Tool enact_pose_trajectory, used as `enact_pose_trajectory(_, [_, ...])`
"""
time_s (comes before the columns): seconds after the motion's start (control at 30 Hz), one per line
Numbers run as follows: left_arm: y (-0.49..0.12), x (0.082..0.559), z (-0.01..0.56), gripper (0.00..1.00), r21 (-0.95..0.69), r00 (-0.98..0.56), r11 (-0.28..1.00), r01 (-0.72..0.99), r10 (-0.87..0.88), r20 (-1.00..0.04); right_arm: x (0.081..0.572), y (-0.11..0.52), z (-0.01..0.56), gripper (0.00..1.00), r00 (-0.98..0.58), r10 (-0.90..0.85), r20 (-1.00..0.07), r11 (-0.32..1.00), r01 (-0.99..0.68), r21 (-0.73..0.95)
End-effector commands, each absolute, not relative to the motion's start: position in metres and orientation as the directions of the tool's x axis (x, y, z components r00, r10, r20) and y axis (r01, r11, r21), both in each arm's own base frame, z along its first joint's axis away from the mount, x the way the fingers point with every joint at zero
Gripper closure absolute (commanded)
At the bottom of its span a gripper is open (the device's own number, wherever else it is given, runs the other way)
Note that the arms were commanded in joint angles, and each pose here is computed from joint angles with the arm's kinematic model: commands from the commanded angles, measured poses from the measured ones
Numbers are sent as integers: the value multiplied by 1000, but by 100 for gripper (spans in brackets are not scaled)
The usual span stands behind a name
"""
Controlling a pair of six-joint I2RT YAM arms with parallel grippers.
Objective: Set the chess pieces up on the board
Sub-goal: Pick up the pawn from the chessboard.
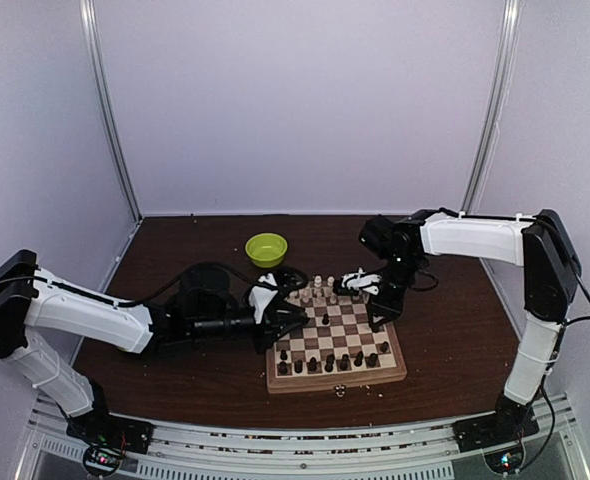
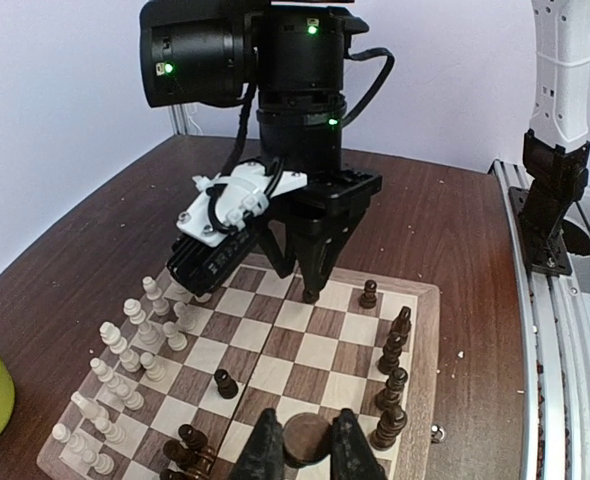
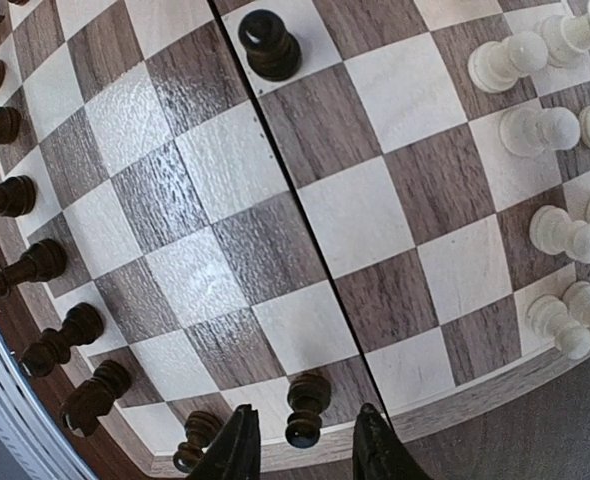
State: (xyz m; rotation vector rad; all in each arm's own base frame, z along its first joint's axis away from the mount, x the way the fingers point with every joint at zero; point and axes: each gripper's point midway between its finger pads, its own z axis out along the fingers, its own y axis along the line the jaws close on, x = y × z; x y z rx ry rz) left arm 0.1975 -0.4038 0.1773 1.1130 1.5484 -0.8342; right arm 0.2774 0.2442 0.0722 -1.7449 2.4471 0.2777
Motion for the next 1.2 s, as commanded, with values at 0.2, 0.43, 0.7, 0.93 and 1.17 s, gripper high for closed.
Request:
enact_pose_trajectory(0.2, [-411, 202, 189, 92, 22, -49, 328, 944, 207, -977, 276, 249, 61, 75, -345, -912, -222, 330, -938, 105])
enact_pose_trajectory(0.43, [-414, 202, 186, 92, 18, -52, 322, 947, 208, -977, 278, 239, 55, 75, -347, -920, -184, 341, -938, 66])
enact_pose_trajectory(0.7, [-414, 202, 184, 92, 14, -57, 322, 947, 209, -976, 275, 231, 54, 81, -348, -922, -168, 344, -938, 53])
enact_pose_trajectory(0.93, [-414, 201, 184, 92, 9, -60, 320, 947, 207, -977, 270, 236, 60, 90, -341, -919, -200, 332, -940, 79])
enact_pose_trajectory(1.17, [-415, 202, 184, 92, 7, -63, 321, 947, 205, -977, 245, 249, 66, 91, -295, -927, -233, 257, -950, 178])
